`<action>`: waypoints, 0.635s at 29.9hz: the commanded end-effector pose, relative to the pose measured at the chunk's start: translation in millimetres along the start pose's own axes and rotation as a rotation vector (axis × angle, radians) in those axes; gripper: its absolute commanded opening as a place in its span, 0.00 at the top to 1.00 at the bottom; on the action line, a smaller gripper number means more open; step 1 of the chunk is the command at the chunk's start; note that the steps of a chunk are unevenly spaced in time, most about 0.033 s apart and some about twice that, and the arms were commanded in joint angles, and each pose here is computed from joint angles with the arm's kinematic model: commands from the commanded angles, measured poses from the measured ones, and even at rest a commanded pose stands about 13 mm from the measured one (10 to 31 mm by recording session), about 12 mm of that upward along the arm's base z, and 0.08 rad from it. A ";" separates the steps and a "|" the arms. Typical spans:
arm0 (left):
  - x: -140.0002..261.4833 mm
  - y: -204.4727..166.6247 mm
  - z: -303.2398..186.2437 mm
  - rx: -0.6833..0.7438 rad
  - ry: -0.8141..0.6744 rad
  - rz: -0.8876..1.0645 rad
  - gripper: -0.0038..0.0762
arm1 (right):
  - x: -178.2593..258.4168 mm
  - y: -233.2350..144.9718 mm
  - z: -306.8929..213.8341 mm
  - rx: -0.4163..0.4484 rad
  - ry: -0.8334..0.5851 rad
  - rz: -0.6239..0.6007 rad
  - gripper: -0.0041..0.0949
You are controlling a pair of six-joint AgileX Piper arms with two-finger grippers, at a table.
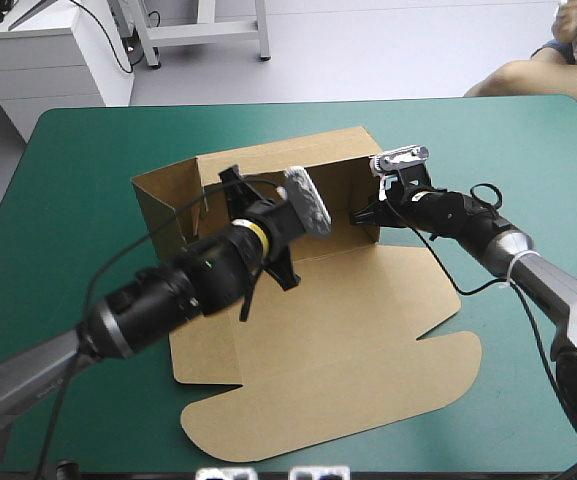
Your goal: Fold the box
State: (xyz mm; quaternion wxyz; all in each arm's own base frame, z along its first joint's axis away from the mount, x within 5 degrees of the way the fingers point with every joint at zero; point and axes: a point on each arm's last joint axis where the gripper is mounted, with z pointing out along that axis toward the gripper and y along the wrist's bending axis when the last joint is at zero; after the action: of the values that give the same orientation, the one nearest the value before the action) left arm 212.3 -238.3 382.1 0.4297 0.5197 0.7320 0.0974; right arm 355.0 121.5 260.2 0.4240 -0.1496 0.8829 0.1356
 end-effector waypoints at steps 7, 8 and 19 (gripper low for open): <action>55.9 121.0 -70.6 0.053 -0.150 -0.511 0.95 | -12.0 1.7 -13.2 -0.015 -0.025 0.008 0.96; 67.5 129.9 -77.9 0.031 -0.153 -0.565 0.95 | -12.0 1.7 -13.2 -0.015 -0.025 0.008 0.96; 189.2 147.7 -130.2 -0.244 -0.165 -0.996 0.96 | -9.3 1.1 -13.2 -0.009 0.004 0.017 0.96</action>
State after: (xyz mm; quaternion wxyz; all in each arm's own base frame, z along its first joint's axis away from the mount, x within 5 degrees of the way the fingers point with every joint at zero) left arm 205.2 9.8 452.3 0.4982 0.1275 0.8560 -0.0529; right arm 354.3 121.2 259.7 0.4156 -0.1525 0.8868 0.1326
